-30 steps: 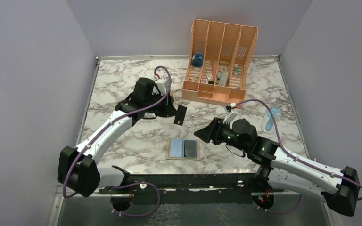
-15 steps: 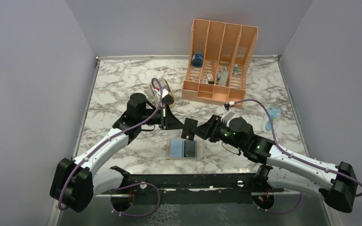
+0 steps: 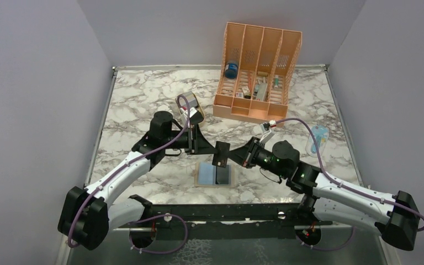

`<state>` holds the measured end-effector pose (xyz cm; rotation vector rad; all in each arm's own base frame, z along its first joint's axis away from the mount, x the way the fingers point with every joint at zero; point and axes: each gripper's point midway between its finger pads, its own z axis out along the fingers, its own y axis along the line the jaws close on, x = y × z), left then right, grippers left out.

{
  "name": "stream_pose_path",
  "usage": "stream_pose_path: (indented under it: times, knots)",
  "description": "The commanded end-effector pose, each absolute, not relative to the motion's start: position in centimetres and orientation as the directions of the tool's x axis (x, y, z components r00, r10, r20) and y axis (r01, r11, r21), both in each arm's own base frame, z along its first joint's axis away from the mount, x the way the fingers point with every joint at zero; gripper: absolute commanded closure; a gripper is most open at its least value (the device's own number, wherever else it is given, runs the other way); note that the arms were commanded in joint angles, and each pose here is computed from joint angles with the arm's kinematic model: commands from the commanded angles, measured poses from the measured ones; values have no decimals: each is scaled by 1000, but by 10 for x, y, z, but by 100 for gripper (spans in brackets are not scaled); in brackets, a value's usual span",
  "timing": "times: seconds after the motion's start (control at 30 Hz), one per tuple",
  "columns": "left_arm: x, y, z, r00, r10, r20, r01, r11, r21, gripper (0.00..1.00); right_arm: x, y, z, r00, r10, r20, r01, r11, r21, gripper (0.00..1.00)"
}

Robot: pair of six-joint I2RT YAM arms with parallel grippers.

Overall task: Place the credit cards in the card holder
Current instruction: Pick up the credit card from the storage box.

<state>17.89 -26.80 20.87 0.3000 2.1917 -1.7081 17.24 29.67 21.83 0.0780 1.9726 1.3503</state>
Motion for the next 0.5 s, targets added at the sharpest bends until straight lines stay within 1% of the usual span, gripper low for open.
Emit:
stream_pose_path:
  times: [0.0,0.1,0.23,0.47]
  knots:
    - [198,-255,196,-878,-62,-475,402,445,-801,52,170,296,214,-720,407,-563,-372,459,807,99]
    - [206,-243,180,-867,-60,-495,383,554,-739,47,172,294,202,-728,384,-568,-349,505,789,99]
    - [212,-231,166,-860,-83,-503,346,630,-695,43,172,292,188,-733,358,-578,-337,546,767,99]
    - [210,-211,118,-887,-84,-454,248,742,-622,44,172,297,147,-776,273,-569,-311,619,721,99]
